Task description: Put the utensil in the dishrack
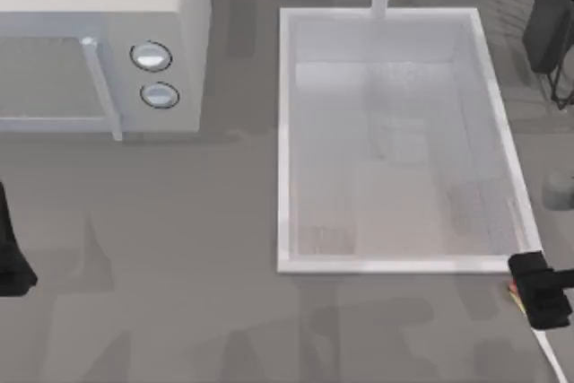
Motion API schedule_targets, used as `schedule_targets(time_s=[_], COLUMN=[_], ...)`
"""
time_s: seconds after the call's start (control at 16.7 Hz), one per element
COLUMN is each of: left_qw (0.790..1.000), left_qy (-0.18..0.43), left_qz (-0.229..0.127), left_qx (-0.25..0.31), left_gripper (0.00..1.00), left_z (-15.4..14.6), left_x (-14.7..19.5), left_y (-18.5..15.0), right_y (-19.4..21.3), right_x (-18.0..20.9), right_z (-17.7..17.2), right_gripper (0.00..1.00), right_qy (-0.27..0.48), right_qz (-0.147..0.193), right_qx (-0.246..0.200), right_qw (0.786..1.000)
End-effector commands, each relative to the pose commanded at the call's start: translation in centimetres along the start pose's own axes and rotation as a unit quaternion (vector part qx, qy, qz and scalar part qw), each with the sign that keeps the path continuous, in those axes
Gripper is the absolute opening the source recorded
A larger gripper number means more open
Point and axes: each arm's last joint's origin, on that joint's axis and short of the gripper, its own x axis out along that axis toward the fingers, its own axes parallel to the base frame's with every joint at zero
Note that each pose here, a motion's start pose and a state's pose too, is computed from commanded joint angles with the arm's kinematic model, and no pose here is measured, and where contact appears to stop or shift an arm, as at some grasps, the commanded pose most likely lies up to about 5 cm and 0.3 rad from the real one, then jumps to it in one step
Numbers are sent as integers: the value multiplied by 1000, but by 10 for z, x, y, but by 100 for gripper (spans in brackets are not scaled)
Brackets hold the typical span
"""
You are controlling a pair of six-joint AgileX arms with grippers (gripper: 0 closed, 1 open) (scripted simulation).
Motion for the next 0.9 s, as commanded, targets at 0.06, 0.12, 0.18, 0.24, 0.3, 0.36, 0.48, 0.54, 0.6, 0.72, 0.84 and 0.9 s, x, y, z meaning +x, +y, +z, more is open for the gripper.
schedule_targets(time_s=[0.06, 0.12, 0.18, 0.24, 0.3, 0.36, 0.48, 0.54, 0.6, 0.72, 0.84, 0.9], left_qw=[1000, 1000, 1000, 1000, 1000, 1000, 1000, 1000, 1000, 1000, 1000, 1000], left_qy=[0, 0, 0, 0, 0, 0, 0, 0, 0, 0, 0, 0], left_qz=[0, 0, 0, 0, 0, 0, 0, 0, 0, 0, 0, 0], left_qx=[0, 0, 0, 0, 0, 0, 0, 0, 0, 0, 0, 0], left_gripper=[100, 100, 100, 100, 100, 100, 100, 100, 100, 100, 100, 100], left_z=[0, 0, 0, 0, 0, 0, 0, 0, 0, 0, 0, 0], left_x=[0, 0, 0, 0, 0, 0, 0, 0, 0, 0, 0, 0], left_y=[0, 0, 0, 0, 0, 0, 0, 0, 0, 0, 0, 0], right_y=[3, 6, 7, 8, 8, 8, 7, 7, 7, 8, 8, 8], right_x=[1, 2, 2, 2, 2, 2, 2, 3, 6, 19, 40, 52], right_z=[4, 8, 10, 11, 11, 11, 10, 10, 11, 12, 13, 13], right_gripper=[100, 100, 100, 100, 100, 100, 100, 100, 100, 100, 100, 100], right_qy=[19, 32, 41, 44, 44, 44, 42, 43, 44, 44, 42, 41], right_qz=[-5, -8, -11, -11, -11, -11, -11, -11, -11, -12, -11, -11], right_qx=[-2, -4, -5, -5, -5, -5, -3, -4, -4, -5, -6, -6], right_qw=[1000, 999, 999, 999, 999, 999, 999, 999, 999, 999, 999, 999])
